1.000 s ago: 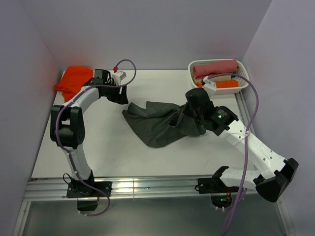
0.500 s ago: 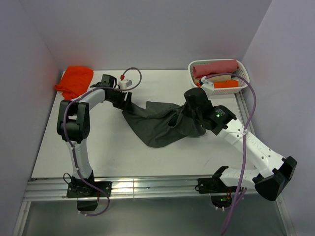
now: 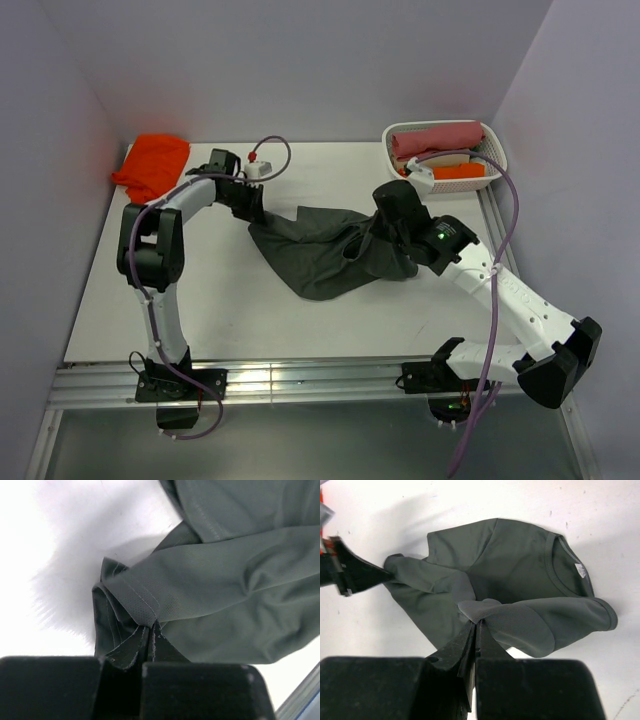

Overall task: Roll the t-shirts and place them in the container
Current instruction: Flatten the tshirt

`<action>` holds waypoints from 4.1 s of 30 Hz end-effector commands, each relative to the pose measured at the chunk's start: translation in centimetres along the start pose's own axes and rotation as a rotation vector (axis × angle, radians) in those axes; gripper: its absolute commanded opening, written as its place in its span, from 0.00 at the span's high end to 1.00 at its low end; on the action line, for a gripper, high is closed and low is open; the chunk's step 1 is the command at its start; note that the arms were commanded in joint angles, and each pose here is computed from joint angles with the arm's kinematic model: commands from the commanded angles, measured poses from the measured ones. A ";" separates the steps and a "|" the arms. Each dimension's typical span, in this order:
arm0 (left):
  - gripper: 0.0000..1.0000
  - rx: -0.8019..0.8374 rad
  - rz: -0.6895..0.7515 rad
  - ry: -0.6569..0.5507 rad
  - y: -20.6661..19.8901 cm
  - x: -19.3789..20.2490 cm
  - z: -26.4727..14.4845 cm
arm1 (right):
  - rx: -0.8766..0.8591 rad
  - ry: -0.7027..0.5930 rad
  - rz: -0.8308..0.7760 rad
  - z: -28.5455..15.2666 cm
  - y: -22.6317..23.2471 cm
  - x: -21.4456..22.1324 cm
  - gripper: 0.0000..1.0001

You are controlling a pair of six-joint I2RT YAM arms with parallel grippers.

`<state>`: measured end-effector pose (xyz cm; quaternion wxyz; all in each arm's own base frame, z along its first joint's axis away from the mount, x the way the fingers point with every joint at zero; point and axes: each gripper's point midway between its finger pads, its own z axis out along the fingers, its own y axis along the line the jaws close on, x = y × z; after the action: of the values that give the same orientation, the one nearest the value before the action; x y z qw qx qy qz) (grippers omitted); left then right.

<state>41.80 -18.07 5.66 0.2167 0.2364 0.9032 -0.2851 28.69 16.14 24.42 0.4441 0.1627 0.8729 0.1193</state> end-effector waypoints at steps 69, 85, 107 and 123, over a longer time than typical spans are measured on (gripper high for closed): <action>1.00 -0.646 0.093 -1.034 3.9 -24.8 -41.2 | -0.290 -0.826 -0.233 -2.5 15.7 -34.1 1.00; 1.00 -0.535 0.042 -0.205 8.4 4.5 -21.6 | -0.001 0.079 -0.071 10.9 -1.8 2.3 1.00; 0.80 -0.360 -0.035 -0.014 7.7 12.8 -15.2 | 0.080 0.270 0.003 9.2 -4.8 12.4 0.35; 0.80 -0.341 -0.050 0.014 7.7 13.3 -14.7 | 0.164 0.345 -0.022 8.2 -7.0 17.8 0.42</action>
<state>30.89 0.79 5.54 0.2234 0.1636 0.9526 -0.1262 24.21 17.56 4.04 0.2625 0.1497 0.9501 0.0772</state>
